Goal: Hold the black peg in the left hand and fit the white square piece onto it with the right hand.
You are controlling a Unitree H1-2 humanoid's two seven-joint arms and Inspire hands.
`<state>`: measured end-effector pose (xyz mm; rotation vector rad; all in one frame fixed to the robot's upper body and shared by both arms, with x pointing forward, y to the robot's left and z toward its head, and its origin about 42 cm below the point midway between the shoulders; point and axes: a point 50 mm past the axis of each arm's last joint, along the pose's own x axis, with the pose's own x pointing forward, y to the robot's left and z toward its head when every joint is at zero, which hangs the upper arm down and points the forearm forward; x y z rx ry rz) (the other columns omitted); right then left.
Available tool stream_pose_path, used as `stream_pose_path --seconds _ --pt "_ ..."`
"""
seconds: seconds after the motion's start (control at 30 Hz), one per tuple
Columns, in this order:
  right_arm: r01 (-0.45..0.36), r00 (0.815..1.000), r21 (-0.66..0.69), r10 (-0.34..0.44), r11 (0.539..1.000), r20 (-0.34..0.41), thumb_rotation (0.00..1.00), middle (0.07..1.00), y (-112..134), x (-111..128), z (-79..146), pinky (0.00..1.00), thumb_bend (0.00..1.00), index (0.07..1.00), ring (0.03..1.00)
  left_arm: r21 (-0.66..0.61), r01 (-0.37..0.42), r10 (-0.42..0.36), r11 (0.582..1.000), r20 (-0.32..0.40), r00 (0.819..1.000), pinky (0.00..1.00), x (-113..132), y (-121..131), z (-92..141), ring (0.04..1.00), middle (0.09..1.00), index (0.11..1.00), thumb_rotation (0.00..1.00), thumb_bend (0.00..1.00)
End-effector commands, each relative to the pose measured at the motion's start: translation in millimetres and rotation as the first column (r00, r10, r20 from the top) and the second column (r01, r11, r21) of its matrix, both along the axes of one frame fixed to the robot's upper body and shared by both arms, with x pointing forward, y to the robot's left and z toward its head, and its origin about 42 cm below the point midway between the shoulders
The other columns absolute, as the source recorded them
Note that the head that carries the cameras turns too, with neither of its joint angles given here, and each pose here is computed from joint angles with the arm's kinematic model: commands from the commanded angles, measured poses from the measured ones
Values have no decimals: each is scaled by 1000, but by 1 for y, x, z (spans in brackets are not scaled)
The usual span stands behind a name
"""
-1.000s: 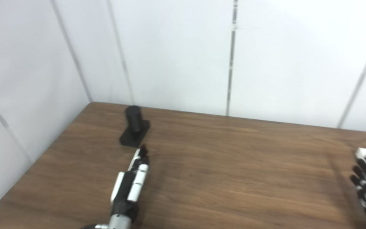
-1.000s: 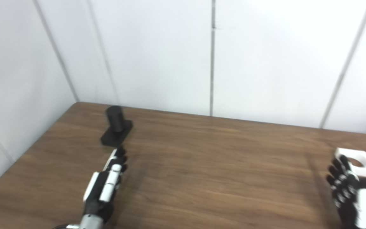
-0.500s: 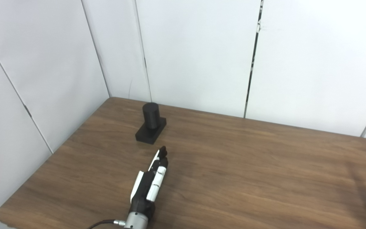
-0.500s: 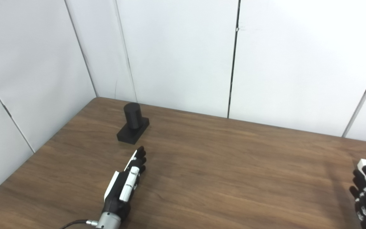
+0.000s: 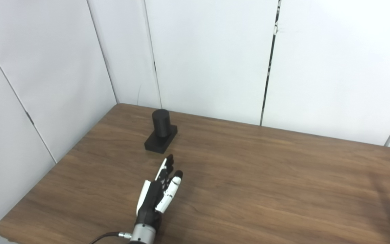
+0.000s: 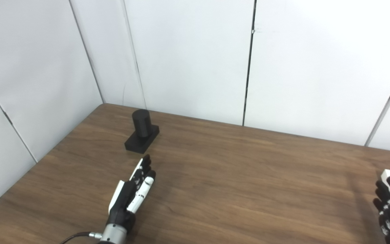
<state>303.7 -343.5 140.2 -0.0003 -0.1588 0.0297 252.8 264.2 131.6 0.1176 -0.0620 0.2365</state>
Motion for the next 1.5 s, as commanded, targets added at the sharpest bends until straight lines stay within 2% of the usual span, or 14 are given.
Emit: stream_pose_path --seconds 0.0,0.13,0.27,0.37,0.43,0.5,0.7,0.97,1.07,1.17,1.23,1.47 --pt "9 999 26 -8 1000 -44 1000 962 -1 -13 -24 1000 722 987 995 53 -31 26 998 84 996 1000 13 4 28 1000 1000 1000 623 506" --pt "12 999 36 -10 999 -49 1000 958 3 -14 -26 1000 731 981 995 132 -73 62 989 80 995 1000 17 11 45 1000 1000 1000 663 554" --pt "-3 999 35 5 999 -48 1000 952 6 -13 -27 1000 721 974 995 144 -89 75 986 96 993 1000 19 16 59 1000 1000 1000 604 543" --pt "-31 999 42 32 999 -34 1000 986 5 -9 -28 1000 827 997 1000 181 -105 89 978 95 992 1000 21 20 65 1000 1000 1000 548 559" --pt "-33 999 51 34 998 -27 1000 988 4 -7 -28 1000 845 999 998 239 -129 113 963 78 991 1000 23 23 69 1000 1000 1000 558 578" --pt "-26 999 60 27 998 -20 1000 978 3 -7 -29 989 848 992 977 297 -160 154 941 44 987 990 25 27 72 979 995 1000 628 617" --pt "-20 1000 66 21 998 -9 1000 959 2 -7 -28 963 854 973 964 434 -188 224 881 -31 974 939 39 37 77 991 1000 1000 696 649" --pt "-27 1000 55 27 998 -5 1000 951 -1 -9 -24 995 814 954 977 673 -260 353 693 -2 936 1000 58 42 75 1000 1000 953 628 780" --pt "-29 1000 53 30 998 -6 1000 952 -2 -10 -23 1000 801 940 985 749 -256 387 611 -1 922 1000 64 45 74 1000 1000 941 661 822" --pt "-28 1000 50 29 998 -8 1000 957 -2 -10 -22 1000 793 936 995 815 -223 408 535 -18 913 1000 70 47 74 1000 1000 914 699 818" --pt "-33 999 48 33 998 -10 1000 963 -2 -10 -21 1000 794 936 999 835 -210 426 508 -32 904 1000 75 49 73 1000 1000 895 684 819" --pt "-35 999 40 36 999 -16 1000 962 -2 -12 -18 1000 790 925 1000 859 -194 472 473 -61 880 1000 85 52 69 1000 1000 878 666 845"
